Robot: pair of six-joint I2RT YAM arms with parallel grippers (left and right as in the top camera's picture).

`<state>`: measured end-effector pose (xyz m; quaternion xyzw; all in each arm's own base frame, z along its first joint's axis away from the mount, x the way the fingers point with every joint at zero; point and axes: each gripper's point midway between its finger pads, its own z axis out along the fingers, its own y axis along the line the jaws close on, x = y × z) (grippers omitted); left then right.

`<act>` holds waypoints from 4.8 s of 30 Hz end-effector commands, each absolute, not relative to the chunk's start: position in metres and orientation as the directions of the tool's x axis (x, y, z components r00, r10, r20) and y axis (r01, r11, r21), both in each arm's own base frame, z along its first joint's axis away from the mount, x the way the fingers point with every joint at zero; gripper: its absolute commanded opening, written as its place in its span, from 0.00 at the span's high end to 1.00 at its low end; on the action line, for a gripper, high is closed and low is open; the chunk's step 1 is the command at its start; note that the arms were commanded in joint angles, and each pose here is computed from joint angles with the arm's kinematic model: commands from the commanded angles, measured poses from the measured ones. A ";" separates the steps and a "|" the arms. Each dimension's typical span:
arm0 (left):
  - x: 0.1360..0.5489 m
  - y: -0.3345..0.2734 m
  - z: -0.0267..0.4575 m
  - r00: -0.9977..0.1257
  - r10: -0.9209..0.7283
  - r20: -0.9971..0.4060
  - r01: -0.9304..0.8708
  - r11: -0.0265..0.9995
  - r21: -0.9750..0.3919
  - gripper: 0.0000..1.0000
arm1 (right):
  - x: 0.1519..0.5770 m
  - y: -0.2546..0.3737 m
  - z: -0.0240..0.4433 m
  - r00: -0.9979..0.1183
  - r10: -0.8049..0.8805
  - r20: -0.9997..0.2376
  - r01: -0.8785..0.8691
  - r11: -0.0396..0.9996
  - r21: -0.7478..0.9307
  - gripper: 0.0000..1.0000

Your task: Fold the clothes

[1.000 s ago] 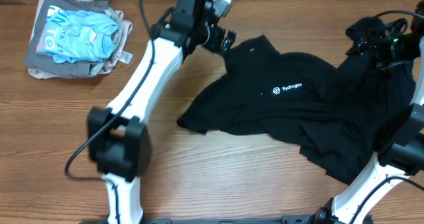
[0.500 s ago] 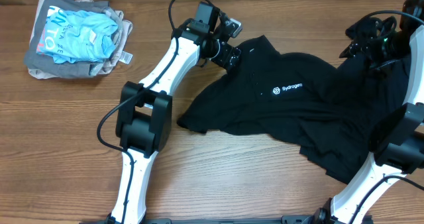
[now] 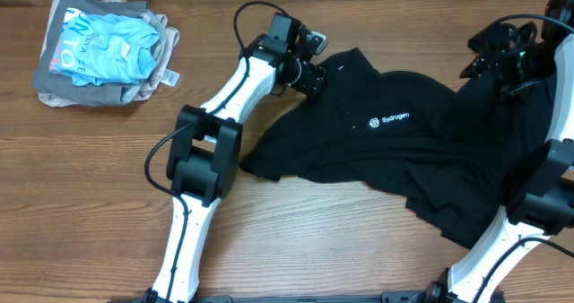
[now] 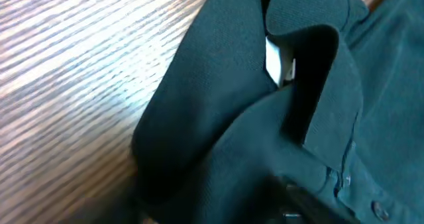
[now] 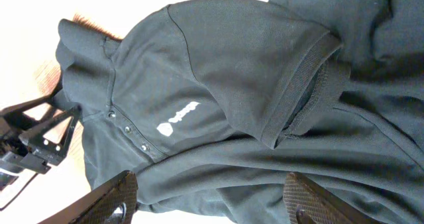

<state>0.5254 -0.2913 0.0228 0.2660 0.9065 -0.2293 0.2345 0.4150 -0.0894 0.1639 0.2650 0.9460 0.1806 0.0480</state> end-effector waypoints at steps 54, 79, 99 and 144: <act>0.330 -0.017 0.341 -0.890 -0.150 -0.431 -0.101 0.986 -0.133 0.26 | 0.246 0.023 0.373 -0.796 0.389 -0.463 0.189 0.887 0.421 0.27; 0.346 0.008 0.019 -0.848 -0.374 -0.375 -0.370 0.925 -0.086 0.14 | 0.237 0.040 0.233 -0.917 0.349 -0.195 0.255 0.887 0.386 0.26; 0.369 0.001 0.026 -0.891 -0.318 -0.323 -0.309 0.948 -0.081 0.96 | 0.239 0.041 0.233 -0.916 0.348 -0.197 0.252 0.885 0.392 0.27; 0.344 0.001 0.290 -0.745 -0.189 -0.640 -0.160 0.982 -0.104 0.96 | 0.276 0.241 0.000 -0.987 0.139 -0.077 0.102 0.926 0.362 0.42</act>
